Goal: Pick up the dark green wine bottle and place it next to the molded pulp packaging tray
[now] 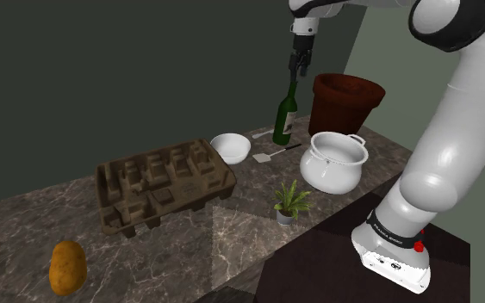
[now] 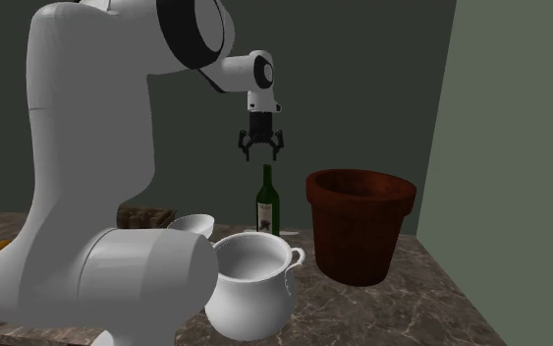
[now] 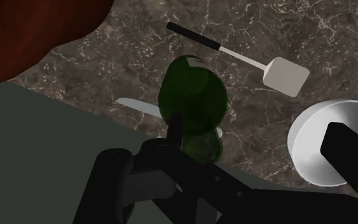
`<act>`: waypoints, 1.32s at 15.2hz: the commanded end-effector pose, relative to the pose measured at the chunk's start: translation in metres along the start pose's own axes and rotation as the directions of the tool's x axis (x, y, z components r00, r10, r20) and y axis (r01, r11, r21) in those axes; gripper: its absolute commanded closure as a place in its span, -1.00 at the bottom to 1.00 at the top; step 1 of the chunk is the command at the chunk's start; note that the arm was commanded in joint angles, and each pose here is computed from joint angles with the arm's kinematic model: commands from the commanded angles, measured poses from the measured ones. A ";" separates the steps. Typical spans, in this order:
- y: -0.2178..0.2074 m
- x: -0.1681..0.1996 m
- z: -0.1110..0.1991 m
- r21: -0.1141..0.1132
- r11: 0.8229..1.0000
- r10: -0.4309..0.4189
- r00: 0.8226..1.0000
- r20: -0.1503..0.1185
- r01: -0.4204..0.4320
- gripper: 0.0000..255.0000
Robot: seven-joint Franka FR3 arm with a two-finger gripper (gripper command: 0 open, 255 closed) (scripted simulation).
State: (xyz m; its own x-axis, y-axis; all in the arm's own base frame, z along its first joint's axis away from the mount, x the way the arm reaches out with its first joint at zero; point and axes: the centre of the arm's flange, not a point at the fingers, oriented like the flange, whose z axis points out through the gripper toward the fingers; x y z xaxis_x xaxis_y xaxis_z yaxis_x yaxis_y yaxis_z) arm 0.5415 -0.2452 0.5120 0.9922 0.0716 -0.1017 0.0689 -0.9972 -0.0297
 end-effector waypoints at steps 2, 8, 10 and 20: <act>0.031 0.026 0.005 0.014 1.000 -0.007 1.000 0.003 0.007 -1.00; 0.031 0.026 0.036 0.014 1.000 -0.007 1.000 0.003 0.007 -1.00; 0.031 0.026 0.045 0.014 1.000 -0.007 1.000 0.003 0.007 -1.00; 0.031 0.026 0.045 0.014 1.000 -0.007 1.000 0.003 0.007 1.00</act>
State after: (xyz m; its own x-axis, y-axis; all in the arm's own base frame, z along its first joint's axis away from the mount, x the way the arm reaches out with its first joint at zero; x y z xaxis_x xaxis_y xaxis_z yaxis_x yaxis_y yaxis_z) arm 0.5649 -0.2728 0.4640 0.9914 0.0791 -0.1046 0.0748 -0.9962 -0.0449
